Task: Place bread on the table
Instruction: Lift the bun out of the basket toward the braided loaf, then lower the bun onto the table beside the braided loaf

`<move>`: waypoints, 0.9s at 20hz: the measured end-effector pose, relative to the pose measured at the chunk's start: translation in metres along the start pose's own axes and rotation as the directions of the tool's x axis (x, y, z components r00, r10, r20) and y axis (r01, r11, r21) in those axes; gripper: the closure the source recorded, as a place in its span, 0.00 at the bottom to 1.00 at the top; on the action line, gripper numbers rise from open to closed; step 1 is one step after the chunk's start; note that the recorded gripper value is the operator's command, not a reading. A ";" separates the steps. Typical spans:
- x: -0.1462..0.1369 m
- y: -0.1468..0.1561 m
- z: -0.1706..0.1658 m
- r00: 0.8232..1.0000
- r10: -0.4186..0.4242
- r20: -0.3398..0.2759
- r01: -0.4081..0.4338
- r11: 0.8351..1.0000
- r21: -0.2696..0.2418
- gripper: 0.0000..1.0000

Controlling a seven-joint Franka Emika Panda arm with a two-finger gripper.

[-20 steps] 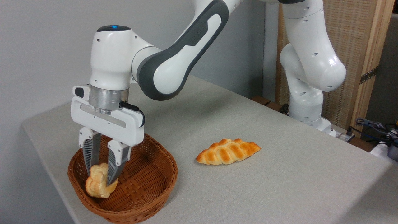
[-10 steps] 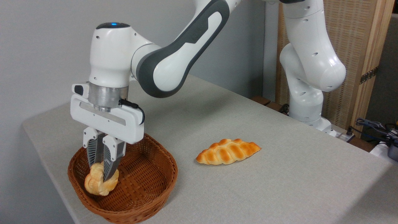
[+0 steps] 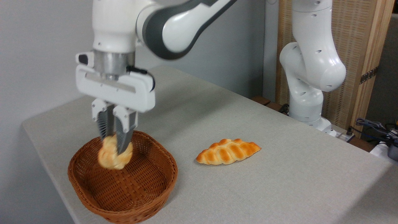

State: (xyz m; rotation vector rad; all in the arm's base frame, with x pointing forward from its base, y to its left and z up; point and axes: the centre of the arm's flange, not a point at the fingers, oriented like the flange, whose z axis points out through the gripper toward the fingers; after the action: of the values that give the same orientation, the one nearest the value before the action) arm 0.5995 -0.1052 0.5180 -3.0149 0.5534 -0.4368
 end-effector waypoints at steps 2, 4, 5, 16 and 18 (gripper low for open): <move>-0.013 0.000 -0.017 0.996 0.053 0.067 -0.051 0.998 -0.021 0.69; -0.026 0.001 -0.028 0.985 0.117 0.129 -0.112 0.993 -0.049 0.67; -0.030 0.001 -0.030 0.980 0.137 0.146 -0.130 0.990 -0.058 0.66; -0.077 0.030 -0.010 0.853 0.375 0.362 -0.308 0.923 -0.230 0.00; -0.083 0.042 0.001 0.835 0.398 0.380 -0.323 0.914 -0.247 0.00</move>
State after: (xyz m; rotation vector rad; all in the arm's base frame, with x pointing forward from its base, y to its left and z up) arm 0.5110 -0.1155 0.4912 -2.9090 1.1345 0.2999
